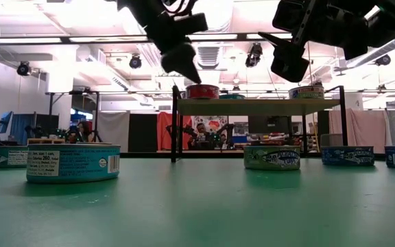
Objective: Stack canned seafood by type on shelf
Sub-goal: Put the red tuna can on the shelf
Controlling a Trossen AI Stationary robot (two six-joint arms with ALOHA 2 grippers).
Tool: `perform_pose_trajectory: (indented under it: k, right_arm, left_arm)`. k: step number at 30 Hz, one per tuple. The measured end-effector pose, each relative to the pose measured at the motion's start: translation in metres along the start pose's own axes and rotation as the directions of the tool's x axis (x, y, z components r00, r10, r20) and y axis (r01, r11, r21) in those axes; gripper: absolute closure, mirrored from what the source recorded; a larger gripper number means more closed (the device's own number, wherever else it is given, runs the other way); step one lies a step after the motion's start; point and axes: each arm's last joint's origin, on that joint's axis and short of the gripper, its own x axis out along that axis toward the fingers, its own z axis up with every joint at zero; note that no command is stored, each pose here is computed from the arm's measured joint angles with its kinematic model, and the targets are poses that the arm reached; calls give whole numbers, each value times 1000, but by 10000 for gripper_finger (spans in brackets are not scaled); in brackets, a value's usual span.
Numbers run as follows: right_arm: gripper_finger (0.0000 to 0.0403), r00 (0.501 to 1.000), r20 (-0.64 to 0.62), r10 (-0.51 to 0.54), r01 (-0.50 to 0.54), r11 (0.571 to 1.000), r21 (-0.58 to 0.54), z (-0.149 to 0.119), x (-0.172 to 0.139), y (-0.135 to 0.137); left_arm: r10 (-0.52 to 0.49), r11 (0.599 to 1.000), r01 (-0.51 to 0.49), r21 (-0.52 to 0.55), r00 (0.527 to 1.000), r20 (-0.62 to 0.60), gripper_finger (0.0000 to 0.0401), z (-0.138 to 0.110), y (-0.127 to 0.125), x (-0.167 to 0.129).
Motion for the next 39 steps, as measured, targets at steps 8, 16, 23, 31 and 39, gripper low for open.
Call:
perform_pose_trajectory:
  k: [8,16,23,31,39]
  right_arm:
    - [108,1000,6,-6,6,999,-38,0,0,0]
    - [149,1000,20,-17,19,998,-60,0,0,-1]
    - [198,999,26,-23,25,998,-63,1,0,-1]
    - [259,997,43,-71,76,988,-136,1,-1,-4]
    - [330,879,58,-474,473,848,-238,20,3,-8]
  left_arm:
    - [78,997,-81,15,987,144,401,15,11,0]
    - [137,990,-130,-57,981,139,401,10,32,11]
    - [73,992,-56,-113,986,153,401,8,32,17]
    - [-27,992,49,-117,984,178,401,7,31,15]
    - [-60,998,60,4,988,141,401,1,34,15]
